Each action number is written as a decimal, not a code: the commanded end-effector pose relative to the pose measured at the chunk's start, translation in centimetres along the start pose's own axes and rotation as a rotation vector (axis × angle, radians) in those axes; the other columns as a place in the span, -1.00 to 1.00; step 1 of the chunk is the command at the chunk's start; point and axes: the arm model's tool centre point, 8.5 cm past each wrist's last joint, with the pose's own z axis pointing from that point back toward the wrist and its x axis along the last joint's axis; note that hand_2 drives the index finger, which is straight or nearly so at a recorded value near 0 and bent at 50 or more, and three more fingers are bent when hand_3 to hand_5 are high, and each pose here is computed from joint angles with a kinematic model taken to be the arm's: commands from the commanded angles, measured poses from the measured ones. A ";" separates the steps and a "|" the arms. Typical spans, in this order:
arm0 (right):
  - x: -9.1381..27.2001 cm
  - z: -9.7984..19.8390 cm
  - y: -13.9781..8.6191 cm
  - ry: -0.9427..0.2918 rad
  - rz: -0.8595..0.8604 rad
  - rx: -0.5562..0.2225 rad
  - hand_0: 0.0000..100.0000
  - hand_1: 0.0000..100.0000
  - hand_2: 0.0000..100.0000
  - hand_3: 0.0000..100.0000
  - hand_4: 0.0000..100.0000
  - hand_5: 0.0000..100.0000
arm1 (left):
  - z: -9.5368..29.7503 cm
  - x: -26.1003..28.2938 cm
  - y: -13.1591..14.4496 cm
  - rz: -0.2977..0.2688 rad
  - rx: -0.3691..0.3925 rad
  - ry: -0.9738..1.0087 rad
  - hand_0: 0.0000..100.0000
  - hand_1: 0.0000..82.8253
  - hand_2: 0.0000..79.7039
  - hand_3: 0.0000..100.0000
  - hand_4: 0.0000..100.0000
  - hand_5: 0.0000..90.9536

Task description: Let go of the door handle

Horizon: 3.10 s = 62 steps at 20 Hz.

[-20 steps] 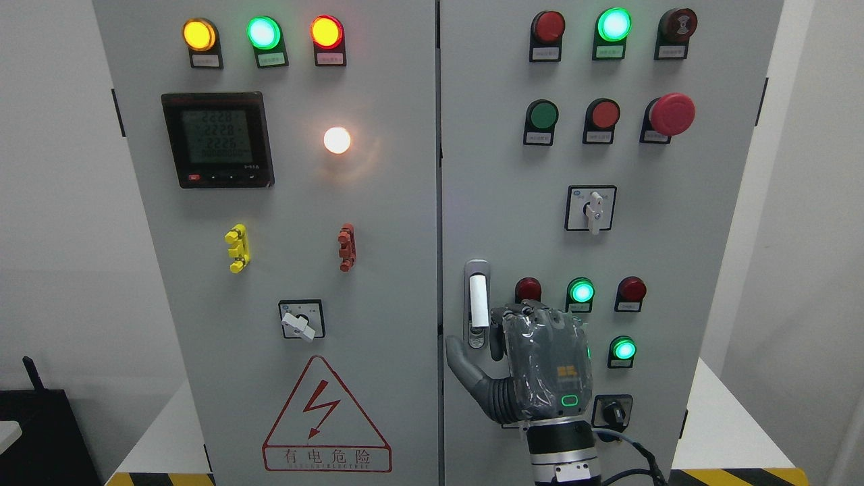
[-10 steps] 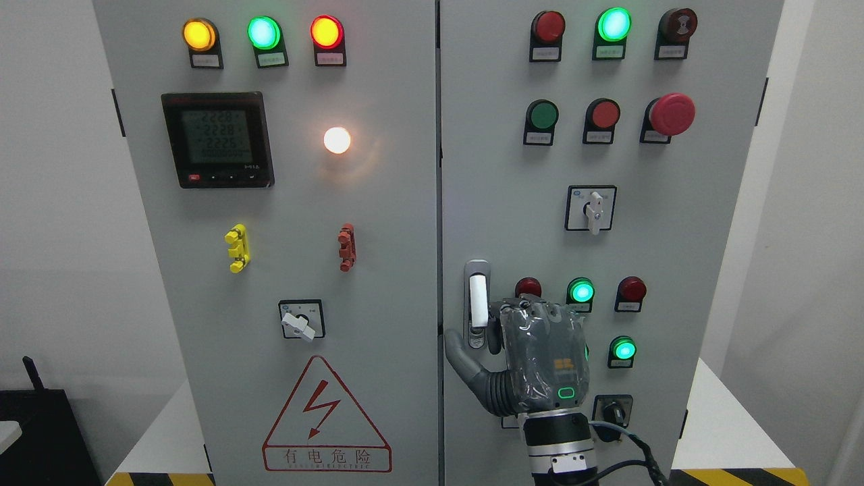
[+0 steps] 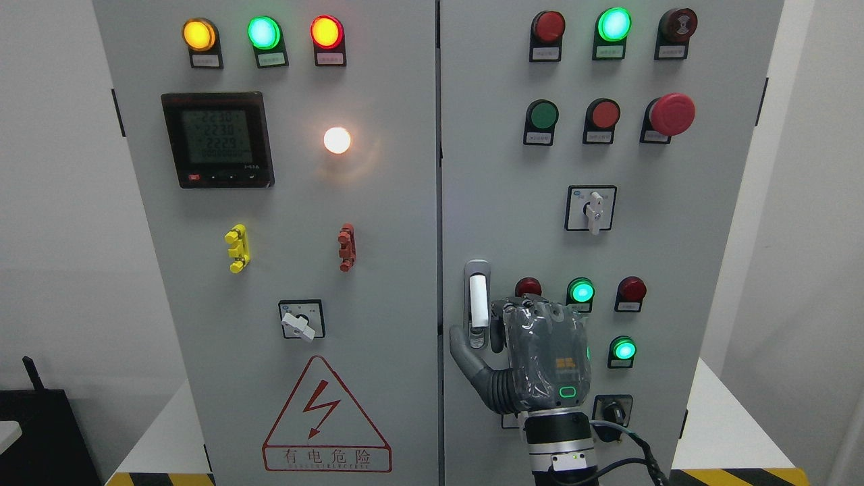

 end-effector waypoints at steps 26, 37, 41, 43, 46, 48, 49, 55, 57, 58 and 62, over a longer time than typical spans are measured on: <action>-0.7 -0.3 0.1 0.043 0.002 -0.002 -0.30 0.19 0.86 1.00 0.78 0.96 | 0.1 -0.7 0.0 -0.013 0.000 0.021 -0.76 -0.06 -1.00 -1.00 -1.00 -1.00; -0.9 -0.2 0.0 0.050 -0.002 -0.010 -0.22 0.21 0.87 1.00 0.79 0.97 | 0.1 -0.7 0.0 -0.013 -0.001 0.021 -0.76 -0.06 -1.00 -1.00 -1.00 -1.00; -1.3 -0.2 -0.1 0.061 -0.001 -0.012 -0.17 0.19 0.87 1.00 0.79 0.97 | 0.1 -0.7 0.0 -0.013 -0.001 0.021 -0.76 -0.06 -1.00 -1.00 -1.00 -1.00; -1.3 -0.2 -0.1 0.061 -0.001 -0.012 -0.16 0.19 0.87 1.00 0.80 0.97 | 0.1 -0.7 0.0 -0.013 -0.001 0.021 -0.76 -0.06 -1.00 -1.00 -1.00 -1.00; -1.2 -0.2 -0.1 0.061 -0.001 -0.014 -0.15 0.19 0.87 1.00 0.80 0.97 | 0.1 -0.7 0.1 -0.014 0.001 0.021 -0.76 -0.06 -1.00 -1.00 -1.00 -1.00; -1.3 -0.3 -0.2 0.064 0.000 -0.016 -0.16 0.19 0.88 1.00 0.81 0.97 | 0.1 -0.7 0.0 -0.013 -0.001 0.021 -0.76 -0.06 -1.00 -1.00 -1.00 -1.00; -1.5 -0.3 -0.3 0.067 0.001 -0.019 -0.16 0.18 0.88 1.00 0.81 0.97 | 0.1 -0.7 0.0 -0.013 -0.001 0.021 -0.76 -0.06 -1.00 -1.00 -1.00 -1.00; -1.9 -0.4 -0.6 0.079 0.003 -0.038 -0.16 0.18 0.89 1.00 0.81 0.98 | 0.1 -0.7 0.0 -0.013 -0.001 0.021 -0.76 -0.06 -1.00 -1.00 -1.00 -1.00; -1.9 -0.4 -0.6 0.081 0.003 -0.038 -0.16 0.18 0.89 1.00 0.81 0.98 | 0.1 -0.7 0.0 -0.013 -0.001 0.021 -0.76 -0.06 -1.00 -1.00 -1.00 -1.00; -1.9 -0.4 -0.6 0.079 0.003 -0.040 -0.16 0.18 0.89 1.00 0.81 0.98 | 0.1 -0.7 0.0 -0.013 -0.001 0.021 -0.76 -0.06 -1.00 -1.00 -1.00 -1.00; -2.2 -0.4 -0.8 0.088 -0.001 -0.047 -0.16 0.18 0.90 1.00 0.82 0.99 | 0.1 -0.7 0.0 -0.013 -0.001 0.021 -0.76 -0.06 -1.00 -1.00 -1.00 -1.00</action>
